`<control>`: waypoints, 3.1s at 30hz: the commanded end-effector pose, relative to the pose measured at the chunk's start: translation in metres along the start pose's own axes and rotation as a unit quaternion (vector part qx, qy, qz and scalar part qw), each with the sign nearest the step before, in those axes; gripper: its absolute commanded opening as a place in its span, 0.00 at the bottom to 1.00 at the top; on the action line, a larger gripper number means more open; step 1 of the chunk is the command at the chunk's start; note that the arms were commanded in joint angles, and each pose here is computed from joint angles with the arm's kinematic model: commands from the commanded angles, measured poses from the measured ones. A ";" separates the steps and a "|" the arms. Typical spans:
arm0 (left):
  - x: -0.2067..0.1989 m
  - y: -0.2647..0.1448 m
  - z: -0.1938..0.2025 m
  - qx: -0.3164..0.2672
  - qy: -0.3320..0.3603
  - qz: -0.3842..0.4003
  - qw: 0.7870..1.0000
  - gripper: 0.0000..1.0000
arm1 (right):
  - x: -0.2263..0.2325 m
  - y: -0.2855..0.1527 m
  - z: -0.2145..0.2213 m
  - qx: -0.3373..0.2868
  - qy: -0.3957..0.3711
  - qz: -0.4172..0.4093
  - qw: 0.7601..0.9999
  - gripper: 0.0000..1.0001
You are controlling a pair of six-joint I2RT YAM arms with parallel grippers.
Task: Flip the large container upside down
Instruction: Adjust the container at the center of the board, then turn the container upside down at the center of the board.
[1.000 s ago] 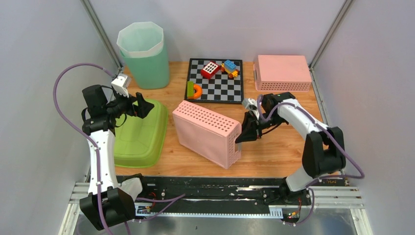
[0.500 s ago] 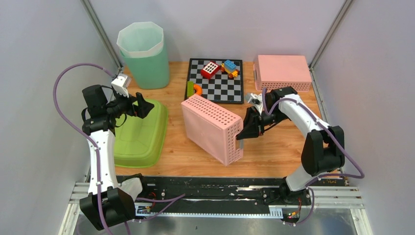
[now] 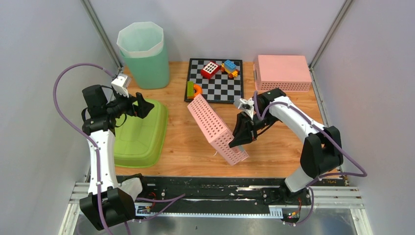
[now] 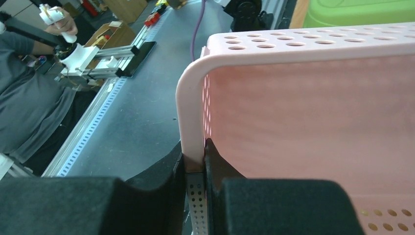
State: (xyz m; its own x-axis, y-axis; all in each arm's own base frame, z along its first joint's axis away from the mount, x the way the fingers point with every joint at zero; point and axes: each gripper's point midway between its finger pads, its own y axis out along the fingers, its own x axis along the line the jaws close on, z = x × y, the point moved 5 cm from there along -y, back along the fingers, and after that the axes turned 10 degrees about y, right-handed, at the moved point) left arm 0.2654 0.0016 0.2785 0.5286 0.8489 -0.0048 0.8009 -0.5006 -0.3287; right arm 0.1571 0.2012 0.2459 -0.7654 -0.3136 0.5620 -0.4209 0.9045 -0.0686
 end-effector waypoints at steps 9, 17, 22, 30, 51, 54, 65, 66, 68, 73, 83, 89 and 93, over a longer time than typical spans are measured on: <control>-0.001 0.000 -0.001 -0.005 0.003 0.007 1.000 1.00 | 0.008 0.015 0.020 0.113 -0.001 -0.028 0.993 0.13; -0.001 -0.001 -0.001 -0.004 0.002 0.005 1.000 1.00 | -0.023 0.023 0.060 0.319 -0.066 0.086 0.942 0.13; -0.001 -0.001 -0.001 -0.004 0.002 0.005 1.000 1.00 | -0.026 0.024 0.074 0.426 -0.138 0.130 0.885 0.13; -0.001 -0.002 -0.001 -0.004 0.004 0.004 1.000 1.00 | -0.027 0.022 0.101 0.563 -0.241 0.182 0.769 0.26; 0.008 0.001 0.005 0.012 0.002 -0.020 1.000 1.00 | -0.038 0.001 0.118 0.462 -0.465 0.340 0.674 0.53; 0.011 0.001 0.006 0.016 0.002 -0.028 0.999 1.00 | -0.042 0.001 0.118 0.432 -0.499 0.355 0.662 0.54; 0.017 0.003 0.011 0.029 0.000 -0.042 0.999 1.00 | -0.044 0.008 0.118 0.364 -0.581 0.373 0.625 0.47; 0.018 0.003 0.011 0.030 0.000 -0.043 0.999 1.00 | -0.043 0.009 0.118 0.361 -0.582 0.372 0.627 0.46; 0.018 0.004 0.012 0.032 -0.001 -0.043 0.999 1.00 | -0.043 0.010 0.119 0.360 -0.585 0.370 0.625 0.42; 0.020 0.004 0.014 0.035 -0.001 -0.046 0.998 1.00 | -0.041 0.013 0.116 0.344 -0.595 0.375 0.622 0.36; 0.020 0.004 0.013 0.035 -0.001 -0.047 0.998 1.00 | -0.039 0.019 0.105 0.307 -0.624 0.392 0.602 0.03; 0.020 0.004 0.013 0.035 -0.002 -0.046 0.998 1.00 | -0.026 0.024 0.079 0.277 -0.597 0.407 0.633 0.03; 0.020 0.004 0.013 0.035 -0.002 -0.048 0.998 1.00 | -0.013 0.028 0.066 0.262 -0.559 0.388 0.685 0.03</control>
State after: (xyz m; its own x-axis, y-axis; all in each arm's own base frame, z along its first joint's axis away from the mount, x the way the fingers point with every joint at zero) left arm 0.2749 0.0159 0.2651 0.4578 0.8889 0.0182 0.8224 -0.4156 -0.3884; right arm 0.1271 0.2064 0.1563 -0.5311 -0.1572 -0.8326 0.4726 0.7606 -0.4451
